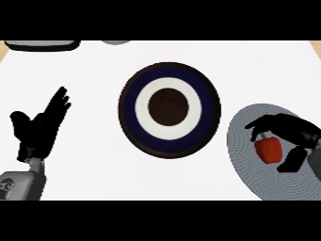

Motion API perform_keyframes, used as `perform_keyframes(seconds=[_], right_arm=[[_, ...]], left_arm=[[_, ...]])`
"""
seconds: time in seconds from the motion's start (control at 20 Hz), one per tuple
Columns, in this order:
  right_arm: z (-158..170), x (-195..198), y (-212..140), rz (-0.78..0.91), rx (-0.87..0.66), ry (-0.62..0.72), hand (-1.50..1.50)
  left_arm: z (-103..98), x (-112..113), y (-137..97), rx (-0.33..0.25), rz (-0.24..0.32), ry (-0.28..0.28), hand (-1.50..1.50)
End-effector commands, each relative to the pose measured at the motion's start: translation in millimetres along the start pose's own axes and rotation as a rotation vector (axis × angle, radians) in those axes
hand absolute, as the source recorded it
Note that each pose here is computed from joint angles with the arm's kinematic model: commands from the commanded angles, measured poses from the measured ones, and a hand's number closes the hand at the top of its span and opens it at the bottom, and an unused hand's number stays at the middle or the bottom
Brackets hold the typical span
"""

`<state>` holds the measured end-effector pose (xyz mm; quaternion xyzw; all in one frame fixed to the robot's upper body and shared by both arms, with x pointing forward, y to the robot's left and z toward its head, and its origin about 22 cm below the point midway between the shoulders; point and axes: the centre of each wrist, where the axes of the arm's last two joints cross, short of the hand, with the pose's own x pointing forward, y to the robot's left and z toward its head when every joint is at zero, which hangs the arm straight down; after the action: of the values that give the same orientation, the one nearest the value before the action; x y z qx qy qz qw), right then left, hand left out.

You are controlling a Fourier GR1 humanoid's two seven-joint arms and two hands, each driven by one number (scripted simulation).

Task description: Pick the bell pepper from the placemat and place it in the plate

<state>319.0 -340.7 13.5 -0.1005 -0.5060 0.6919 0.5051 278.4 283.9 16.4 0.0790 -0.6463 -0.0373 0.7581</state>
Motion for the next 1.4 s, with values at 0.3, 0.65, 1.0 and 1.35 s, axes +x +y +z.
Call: perform_keyframes(seconds=[0.3, 0.65, 1.0, 1.35], right_arm=[[-21.1, 11.9, 22.4, -0.052, -0.028, -0.048, 1.5], [-127.0, 202.9, 21.9, -0.178, -0.142, -0.338, 1.5], [-102.4, 273.6, -21.9, -0.191, -0.577, -0.246, 1.5], [-77.7, 330.1, -53.6, -0.248, -0.999, -0.066, 1.5]], left_arm=[[-2.4, 12.1, -9.8, 0.0, -0.014, -0.003, 0.0], [-7.3, 2.7, -8.4, -0.037, -0.012, 0.005, 0.0], [-10.3, 2.2, -18.4, -0.031, -0.008, 0.017, 0.0], [-13.8, 1.8, -10.2, -0.021, 0.001, 0.014, 0.0]])
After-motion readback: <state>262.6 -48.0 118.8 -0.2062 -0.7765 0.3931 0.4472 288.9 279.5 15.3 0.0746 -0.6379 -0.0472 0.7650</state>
